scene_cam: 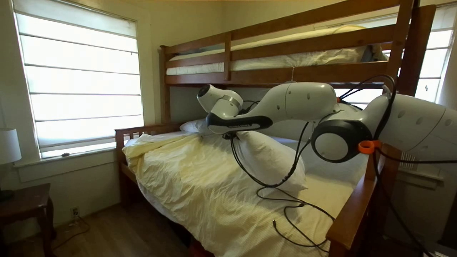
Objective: Move the pillow to the left
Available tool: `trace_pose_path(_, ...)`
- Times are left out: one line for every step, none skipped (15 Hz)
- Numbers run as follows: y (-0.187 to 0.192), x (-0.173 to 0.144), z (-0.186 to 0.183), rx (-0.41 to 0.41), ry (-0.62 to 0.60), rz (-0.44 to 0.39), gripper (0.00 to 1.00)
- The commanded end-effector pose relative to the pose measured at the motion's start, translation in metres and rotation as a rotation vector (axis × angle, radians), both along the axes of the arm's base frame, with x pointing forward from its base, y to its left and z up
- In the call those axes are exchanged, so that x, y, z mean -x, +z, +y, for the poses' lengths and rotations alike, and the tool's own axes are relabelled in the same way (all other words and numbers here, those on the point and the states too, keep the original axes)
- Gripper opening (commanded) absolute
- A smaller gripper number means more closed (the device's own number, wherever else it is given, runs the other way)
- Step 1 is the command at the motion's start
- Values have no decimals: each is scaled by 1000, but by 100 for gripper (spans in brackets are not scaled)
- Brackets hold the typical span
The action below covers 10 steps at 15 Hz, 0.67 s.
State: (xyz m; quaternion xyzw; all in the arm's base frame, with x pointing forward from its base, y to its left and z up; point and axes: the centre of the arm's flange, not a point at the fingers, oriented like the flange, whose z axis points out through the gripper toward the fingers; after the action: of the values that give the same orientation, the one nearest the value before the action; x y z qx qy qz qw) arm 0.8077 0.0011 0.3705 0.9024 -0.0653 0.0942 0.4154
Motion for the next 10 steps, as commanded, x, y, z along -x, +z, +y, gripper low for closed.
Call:
trace_pose_path(52,-59,-7,48,-116,-149,3)
trace_pose_path(60,-59,-11,49,-153,-181,3)
trace_pose_path(65,-59,-13,49,-193,-209,3)
trace_pose_path(71,-57,-15,52,-236,-234,3)
trace_pose_path(76,-55,-15,46,-283,-254,3)
trace_pose_path(81,-52,-15,45,-327,-277,3)
trace_pose_path(84,-49,-15,61,-364,-308,3)
trace_pose_path(44,13,-28,38,-288,-244,3)
trace_pose_path(44,14,-29,35,-297,-245,10)
trace_pose_path(40,13,-29,31,-298,-238,10)
